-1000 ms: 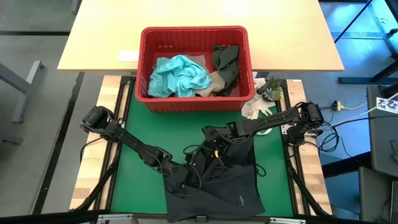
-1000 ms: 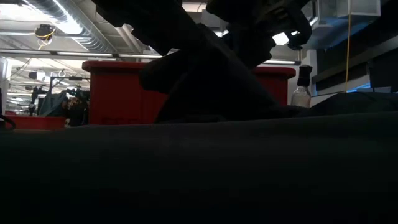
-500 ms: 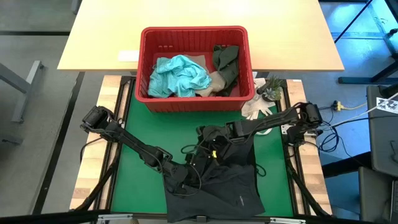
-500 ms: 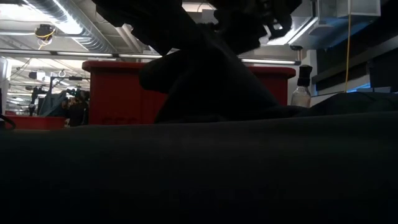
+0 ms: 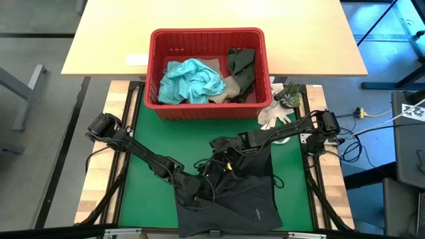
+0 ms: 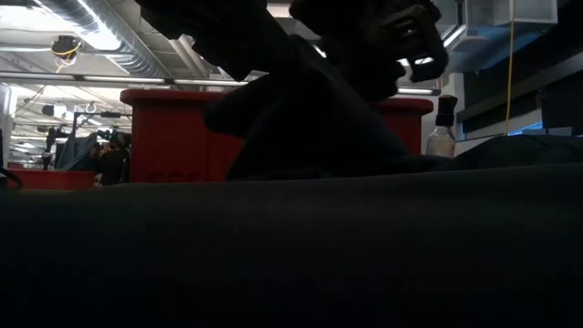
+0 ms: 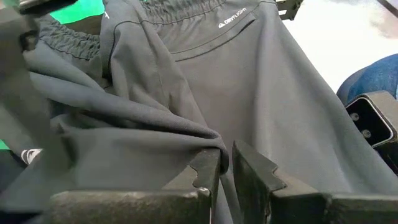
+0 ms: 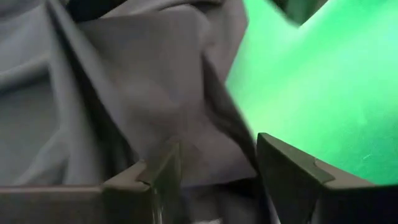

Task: Fold Laundry from Bin
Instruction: Fold the black shorts from the red laundry bin

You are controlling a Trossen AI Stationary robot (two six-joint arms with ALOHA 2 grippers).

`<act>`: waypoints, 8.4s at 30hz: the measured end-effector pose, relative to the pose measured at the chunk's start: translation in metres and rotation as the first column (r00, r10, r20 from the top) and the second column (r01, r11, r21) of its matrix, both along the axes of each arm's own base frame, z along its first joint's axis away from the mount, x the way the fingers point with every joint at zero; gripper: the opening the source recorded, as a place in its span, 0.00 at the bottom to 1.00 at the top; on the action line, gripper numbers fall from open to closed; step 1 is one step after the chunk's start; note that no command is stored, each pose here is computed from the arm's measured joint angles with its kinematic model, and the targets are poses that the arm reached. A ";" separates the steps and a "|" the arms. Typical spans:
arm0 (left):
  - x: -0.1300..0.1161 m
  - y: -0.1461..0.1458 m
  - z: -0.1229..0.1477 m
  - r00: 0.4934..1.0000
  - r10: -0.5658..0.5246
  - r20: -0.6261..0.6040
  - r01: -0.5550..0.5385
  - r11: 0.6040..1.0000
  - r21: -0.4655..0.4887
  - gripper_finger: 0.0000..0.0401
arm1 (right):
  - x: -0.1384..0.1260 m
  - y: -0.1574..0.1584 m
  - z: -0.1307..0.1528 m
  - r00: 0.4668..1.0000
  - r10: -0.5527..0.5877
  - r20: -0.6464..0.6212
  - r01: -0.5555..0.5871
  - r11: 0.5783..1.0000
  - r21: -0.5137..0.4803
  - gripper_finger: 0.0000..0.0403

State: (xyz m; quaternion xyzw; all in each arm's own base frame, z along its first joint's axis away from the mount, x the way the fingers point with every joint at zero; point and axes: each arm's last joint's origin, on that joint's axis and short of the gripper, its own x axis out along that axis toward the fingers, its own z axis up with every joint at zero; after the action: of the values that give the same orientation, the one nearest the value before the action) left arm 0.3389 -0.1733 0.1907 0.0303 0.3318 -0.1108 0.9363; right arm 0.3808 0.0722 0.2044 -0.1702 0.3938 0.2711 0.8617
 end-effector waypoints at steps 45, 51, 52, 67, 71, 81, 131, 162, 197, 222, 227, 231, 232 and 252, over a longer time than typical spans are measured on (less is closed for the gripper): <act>0.000 0.021 0.041 0.987 0.102 0.124 -0.089 0.991 -0.103 0.34 | 0.003 -0.005 0.047 0.970 -0.132 -0.202 0.091 0.975 -0.201 0.00; -0.001 0.020 0.043 0.987 0.096 0.127 -0.083 0.991 -0.103 0.44 | 0.002 -0.005 0.054 0.969 -0.137 -0.207 0.093 0.973 -0.211 0.00; -0.002 0.020 0.043 0.988 0.092 0.125 -0.079 0.991 -0.104 0.45 | 0.002 -0.006 0.054 0.967 -0.141 -0.213 0.094 0.972 -0.218 0.00; -0.038 0.055 0.081 0.978 0.203 0.047 -0.204 0.979 0.014 0.41 | -0.031 -0.018 0.093 0.957 -0.243 -0.162 0.161 0.902 -0.402 0.00; -0.048 0.064 0.076 0.968 0.247 -0.045 -0.240 0.964 0.114 0.40 | -0.037 -0.020 0.103 0.959 -0.255 -0.126 0.183 0.891 -0.415 0.00; -0.039 0.099 0.057 0.912 0.380 -0.157 -0.342 0.913 0.222 0.40 | -0.039 -0.020 0.106 0.960 -0.255 -0.115 0.187 0.891 -0.413 0.00; 0.002 0.136 -0.015 0.899 0.140 -0.415 -0.100 0.988 0.118 0.13 | -0.039 -0.021 0.106 0.958 -0.265 -0.109 0.192 0.875 -0.445 0.00; -0.069 0.122 0.057 0.849 0.271 -0.453 -0.183 0.956 0.230 0.00 | -0.017 -0.104 0.113 0.903 -0.426 0.051 0.420 0.853 -0.309 0.00; -0.069 0.110 0.066 0.828 0.300 -0.473 -0.361 0.932 -0.041 0.00 | 0.016 -0.158 0.082 0.916 -0.379 0.130 0.399 0.893 -0.208 0.00; -0.078 0.112 0.062 0.752 0.406 -0.519 -0.446 0.893 0.053 0.05 | 0.027 -0.161 0.068 0.908 -0.397 0.134 0.418 0.877 -0.238 0.00; -0.078 0.110 0.062 0.756 0.418 -0.503 -0.445 0.892 0.072 0.07 | 0.027 -0.161 0.068 0.910 -0.393 0.133 0.414 0.876 -0.246 0.05; -0.079 0.107 0.062 0.763 0.419 -0.493 -0.440 0.895 0.079 0.09 | 0.026 -0.161 0.067 0.913 -0.387 0.130 0.408 0.877 -0.255 0.17; -0.079 0.107 0.062 0.765 0.418 -0.491 -0.439 0.895 0.078 0.10 | 0.026 -0.161 0.067 0.913 -0.387 0.130 0.408 0.877 -0.255 0.20; -0.069 0.108 0.068 0.799 0.526 -0.290 -0.504 0.850 0.152 0.29 | -0.005 -0.126 0.134 0.877 -0.459 -0.141 0.394 0.856 -0.336 0.42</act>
State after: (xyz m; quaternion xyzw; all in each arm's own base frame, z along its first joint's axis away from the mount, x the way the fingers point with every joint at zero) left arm 0.2700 -0.0658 0.2583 -0.0479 0.4787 0.1558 0.8627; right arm 0.3759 -0.0542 0.3382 -0.1751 0.5491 0.0268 0.8168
